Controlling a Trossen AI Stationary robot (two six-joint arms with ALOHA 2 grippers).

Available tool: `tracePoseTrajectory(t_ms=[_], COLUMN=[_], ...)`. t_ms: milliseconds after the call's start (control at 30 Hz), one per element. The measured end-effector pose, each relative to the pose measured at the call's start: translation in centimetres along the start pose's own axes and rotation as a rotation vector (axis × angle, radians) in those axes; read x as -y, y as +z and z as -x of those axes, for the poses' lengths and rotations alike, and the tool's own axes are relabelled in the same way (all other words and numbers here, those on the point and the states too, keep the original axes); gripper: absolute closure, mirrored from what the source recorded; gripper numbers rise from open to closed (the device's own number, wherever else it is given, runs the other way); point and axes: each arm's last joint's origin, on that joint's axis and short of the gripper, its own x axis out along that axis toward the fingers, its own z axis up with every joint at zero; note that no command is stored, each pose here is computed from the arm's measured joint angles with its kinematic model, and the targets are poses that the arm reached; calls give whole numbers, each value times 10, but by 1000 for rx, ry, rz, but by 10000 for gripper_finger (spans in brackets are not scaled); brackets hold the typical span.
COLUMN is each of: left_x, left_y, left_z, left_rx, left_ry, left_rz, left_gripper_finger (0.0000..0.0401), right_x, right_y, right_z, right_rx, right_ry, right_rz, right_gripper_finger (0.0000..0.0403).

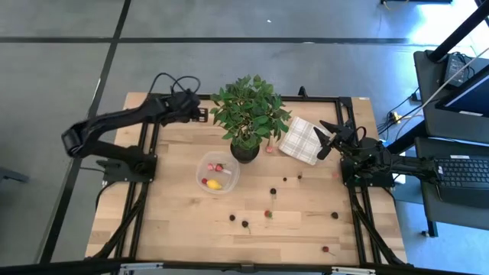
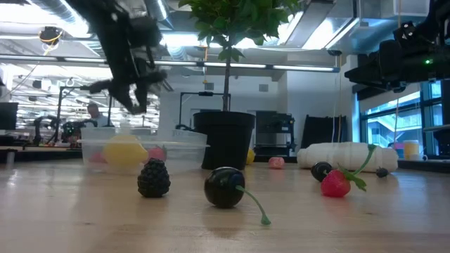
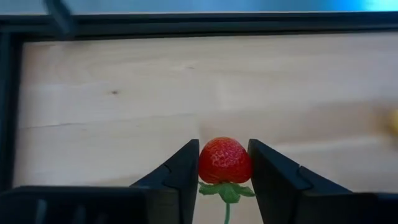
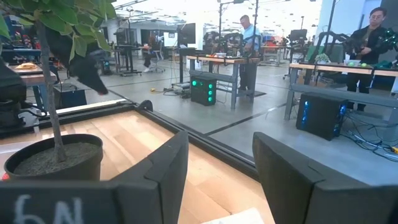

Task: Pick and placing Produce into tupperware
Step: Put the top red strawberry into the transparent bin

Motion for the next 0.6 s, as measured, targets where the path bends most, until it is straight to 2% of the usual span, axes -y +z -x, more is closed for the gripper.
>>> tracePoseTrajectory(t_ms=[267,433,600], left_x=[15,30,46], left_y=[-24,-50,-78], left_z=[51,70,87], left_rx=[4,-54,-102], left_ry=[-267,-399,-517], left_rz=[-95,-177,-264], left_gripper_finger=[281,288,277], right_x=[0,0,0], right_y=[0,0,0], right_z=[0,0,0], right_rx=[1,1,2], right_ry=[0,0,0], right_rz=[-1,-1,-2], right_gripper_finger=[221,221,221])
